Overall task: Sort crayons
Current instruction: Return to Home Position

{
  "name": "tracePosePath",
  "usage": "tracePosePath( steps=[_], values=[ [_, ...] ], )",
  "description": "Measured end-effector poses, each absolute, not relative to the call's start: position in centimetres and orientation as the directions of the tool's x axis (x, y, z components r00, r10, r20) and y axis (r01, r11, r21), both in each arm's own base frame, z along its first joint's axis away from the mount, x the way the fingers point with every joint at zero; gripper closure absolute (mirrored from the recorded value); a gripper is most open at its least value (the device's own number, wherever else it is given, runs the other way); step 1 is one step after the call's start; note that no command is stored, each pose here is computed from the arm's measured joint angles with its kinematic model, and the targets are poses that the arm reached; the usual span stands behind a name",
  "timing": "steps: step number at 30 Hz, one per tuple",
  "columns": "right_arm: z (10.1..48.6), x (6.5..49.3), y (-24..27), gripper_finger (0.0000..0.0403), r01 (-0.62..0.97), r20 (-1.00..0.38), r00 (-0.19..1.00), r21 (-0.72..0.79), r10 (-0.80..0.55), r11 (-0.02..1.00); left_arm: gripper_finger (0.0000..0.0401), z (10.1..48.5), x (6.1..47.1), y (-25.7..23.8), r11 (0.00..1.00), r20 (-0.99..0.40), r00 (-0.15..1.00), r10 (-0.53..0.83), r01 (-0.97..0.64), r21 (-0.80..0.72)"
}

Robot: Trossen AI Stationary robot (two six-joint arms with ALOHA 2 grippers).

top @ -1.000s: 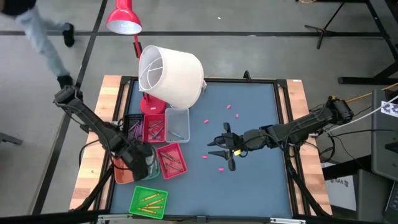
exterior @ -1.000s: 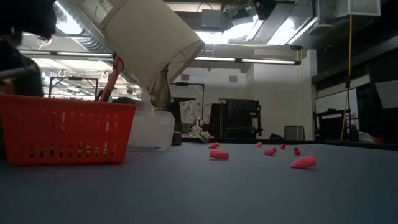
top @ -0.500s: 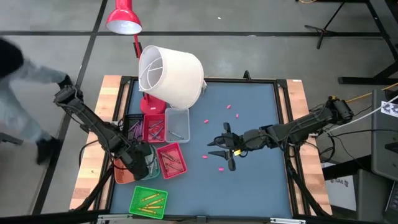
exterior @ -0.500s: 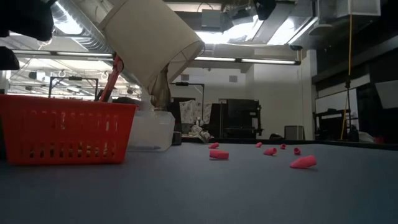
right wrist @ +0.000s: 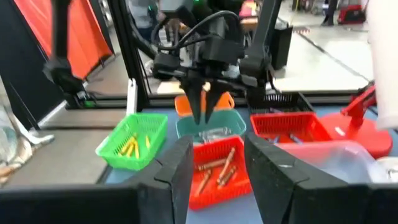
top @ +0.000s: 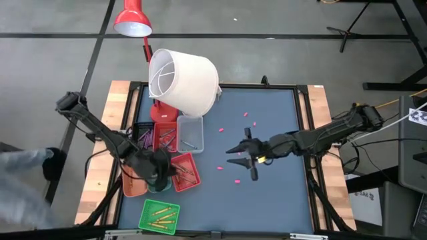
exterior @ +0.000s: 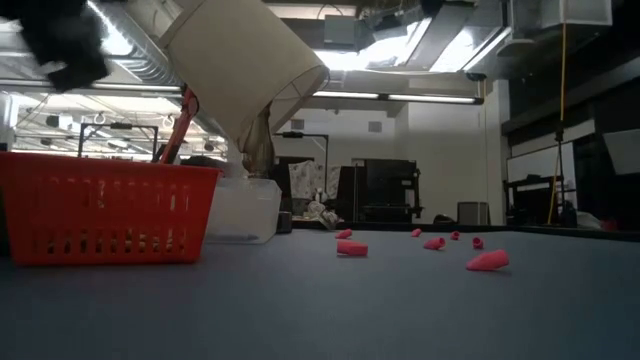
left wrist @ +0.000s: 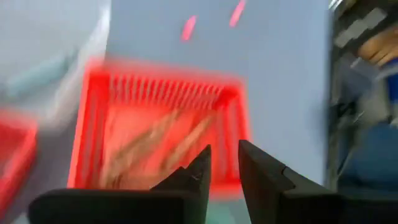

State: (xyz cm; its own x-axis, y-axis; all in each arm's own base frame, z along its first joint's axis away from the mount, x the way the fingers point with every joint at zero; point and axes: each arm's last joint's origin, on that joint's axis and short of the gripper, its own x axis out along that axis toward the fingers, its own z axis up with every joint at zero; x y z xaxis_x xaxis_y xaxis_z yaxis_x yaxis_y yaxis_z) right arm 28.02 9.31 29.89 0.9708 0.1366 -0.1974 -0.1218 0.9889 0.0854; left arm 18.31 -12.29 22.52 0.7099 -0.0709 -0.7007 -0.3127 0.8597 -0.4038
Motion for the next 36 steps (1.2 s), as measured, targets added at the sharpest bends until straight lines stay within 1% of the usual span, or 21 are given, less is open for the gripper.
tracePosePath(
  steps=[2, 5, 9, 13, 14, 20, 25, 29, 32, 36],
  values=[
    [30.7, 27.4, 9.1, 0.0264, -0.131, -0.169, 0.975, 0.093, 0.145, 0.987, 0.0346, 23.6, 19.0, -11.8, 0.872, -0.617, 0.785, -0.060, -0.260, -0.415],
    [32.3, 26.2, 8.7, 0.0284, -0.144, -0.118, 0.981, 0.104, 0.156, 0.984, 0.0369, 25.5, 19.5, -10.6, 0.885, -0.498, 0.866, -0.045, -0.197, -0.422],
    [34.2, 23.8, 7.9, 0.0333, -0.148, -0.083, 0.984, 0.111, 0.158, 0.983, 0.0397, 27.9, 18.9, -8.3, 0.909, -0.383, 0.924, -0.004, -0.157, -0.387],
    [35.9, 20.7, 6.8, 0.0389, -0.150, -0.065, 0.985, 0.113, 0.158, 0.982, 0.0396, 29.8, 17.3, -6.4, 0.933, -0.298, 0.954, 0.034, -0.137, -0.332],
    [36.2, 19.8, 6.4, 0.0395, -0.149, -0.066, 0.985, 0.113, 0.157, 0.982, 0.0398, 30.2, 16.8, -6.0, 0.941, -0.279, 0.959, 0.039, -0.130, -0.313],
    [37.8, 14.7, 4.6, 0.0386, -0.139, -0.038, 0.989, 0.117, 0.145, 0.983, 0.0400, 31.6, 13.8, -4.3, 0.959, -0.211, 0.972, 0.099, -0.150, -0.240],
    [37.5, 11.7, 3.5, 0.0400, -0.111, -0.048, 0.992, 0.113, 0.116, 0.987, 0.0400, 32.1, 11.3, -3.0, 0.961, -0.185, 0.968, 0.168, -0.203, -0.186],
    [35.6, 10.9, 3.2, 0.0396, -0.106, -0.050, 0.992, 0.107, 0.112, 0.989, 0.0401, 31.8, 9.9, -2.4, 0.964, -0.167, 0.966, 0.197, -0.222, -0.146],
    [33.3, 10.8, 3.0, 0.0400, -0.067, -0.060, 0.996, 0.089, 0.073, 0.994, 0.0401, 30.5, 9.4, -2.2, 0.970, -0.169, 0.965, 0.200, -0.219, -0.106],
    [30.4, 10.8, 2.9, 0.0400, -0.040, -0.023, 0.999, 0.090, 0.043, 0.995, 0.0401, 28.4, 9.1, -2.0, 0.966, -0.144, 0.966, 0.215, -0.232, -0.116]
  ],
)
